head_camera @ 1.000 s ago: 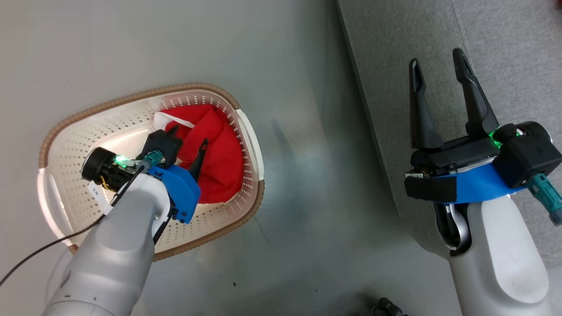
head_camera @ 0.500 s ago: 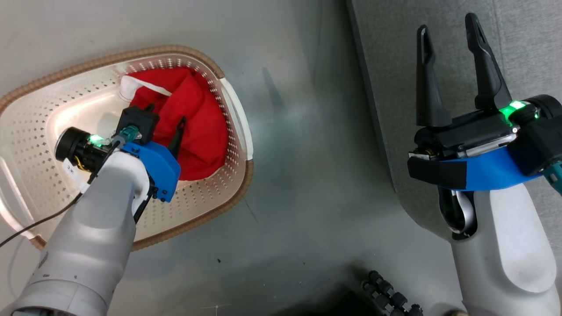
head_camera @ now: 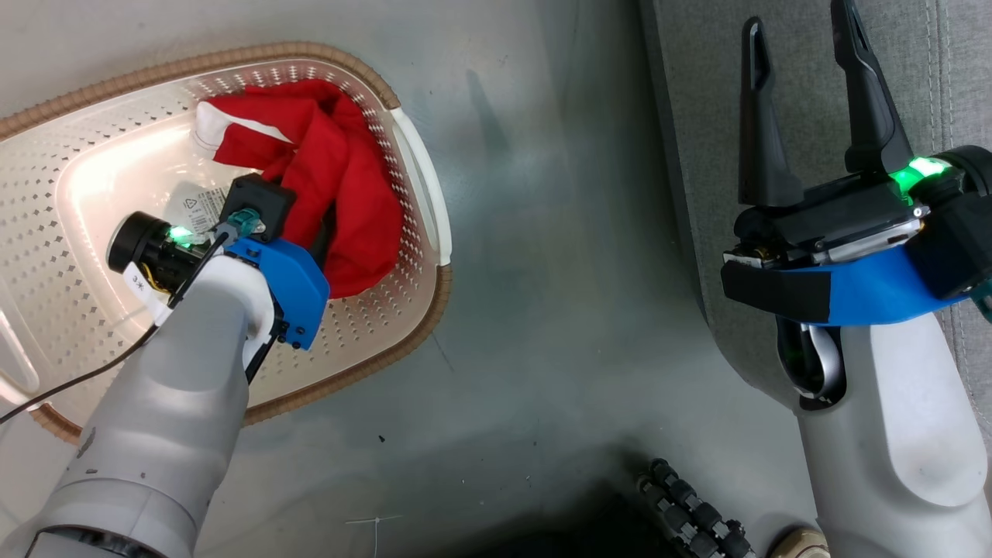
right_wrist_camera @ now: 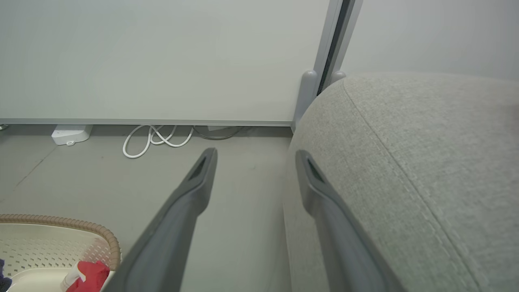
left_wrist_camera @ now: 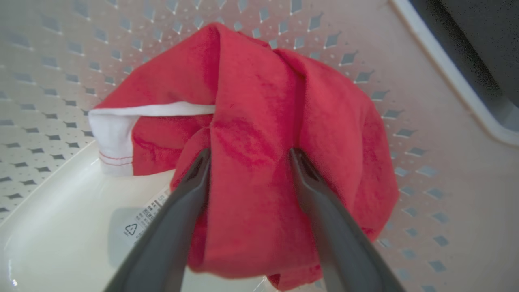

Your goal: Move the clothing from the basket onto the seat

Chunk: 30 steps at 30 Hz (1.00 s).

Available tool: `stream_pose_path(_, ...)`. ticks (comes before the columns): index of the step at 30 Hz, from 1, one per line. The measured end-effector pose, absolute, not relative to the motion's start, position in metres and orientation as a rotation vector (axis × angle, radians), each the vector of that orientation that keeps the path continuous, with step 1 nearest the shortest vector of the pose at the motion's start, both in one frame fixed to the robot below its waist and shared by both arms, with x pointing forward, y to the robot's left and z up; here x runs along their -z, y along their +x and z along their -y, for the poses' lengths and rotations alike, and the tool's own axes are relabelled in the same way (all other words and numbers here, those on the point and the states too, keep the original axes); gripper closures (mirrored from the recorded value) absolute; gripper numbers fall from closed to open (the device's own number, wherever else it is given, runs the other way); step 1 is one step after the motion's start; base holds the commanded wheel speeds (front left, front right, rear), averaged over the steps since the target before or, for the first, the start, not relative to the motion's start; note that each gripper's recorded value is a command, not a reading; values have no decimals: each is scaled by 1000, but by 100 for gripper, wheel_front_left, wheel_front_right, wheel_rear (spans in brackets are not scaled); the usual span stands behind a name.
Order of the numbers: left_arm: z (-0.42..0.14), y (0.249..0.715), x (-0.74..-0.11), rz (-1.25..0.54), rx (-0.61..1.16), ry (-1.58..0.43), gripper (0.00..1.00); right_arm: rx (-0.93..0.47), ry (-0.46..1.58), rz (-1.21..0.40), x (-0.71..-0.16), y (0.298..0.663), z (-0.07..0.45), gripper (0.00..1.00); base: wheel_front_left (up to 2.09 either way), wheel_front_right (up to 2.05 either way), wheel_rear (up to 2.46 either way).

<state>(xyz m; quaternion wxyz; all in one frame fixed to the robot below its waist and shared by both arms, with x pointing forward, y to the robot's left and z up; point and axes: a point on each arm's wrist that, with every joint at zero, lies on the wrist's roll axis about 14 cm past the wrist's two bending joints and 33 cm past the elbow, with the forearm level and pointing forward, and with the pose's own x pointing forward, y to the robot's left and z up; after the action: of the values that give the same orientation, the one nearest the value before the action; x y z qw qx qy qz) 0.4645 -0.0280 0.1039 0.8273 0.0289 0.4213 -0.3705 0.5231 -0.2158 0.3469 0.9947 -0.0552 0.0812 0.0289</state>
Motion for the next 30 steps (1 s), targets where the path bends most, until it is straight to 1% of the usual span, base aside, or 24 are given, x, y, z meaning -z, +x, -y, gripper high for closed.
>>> stream_pose_path(3,27,460,-99,-924,794,73,1,-57,-112,-169,-344,523,216,0,0,0,0)
stream_pose_path(4,28,458,-97,-933,796,76,44,-56,-112,-170,-343,523,217,0,0,0,0)
stream_pose_path(5,28,457,-97,-938,800,77,71,-56,-112,-171,-343,523,217,0,0,0,0)
stream_pose_path(6,28,455,-96,-945,806,84,100,-56,-111,-172,-342,523,217,0,0,0,0)
stream_pose_path(18,27,456,-102,-946,805,85,100,-55,-104,-161,-345,525,215,0,0,0,0)
stream_pose_path(30,39,475,-150,-818,784,9,100,-64,-86,-104,-369,531,208,0,0,0,0)
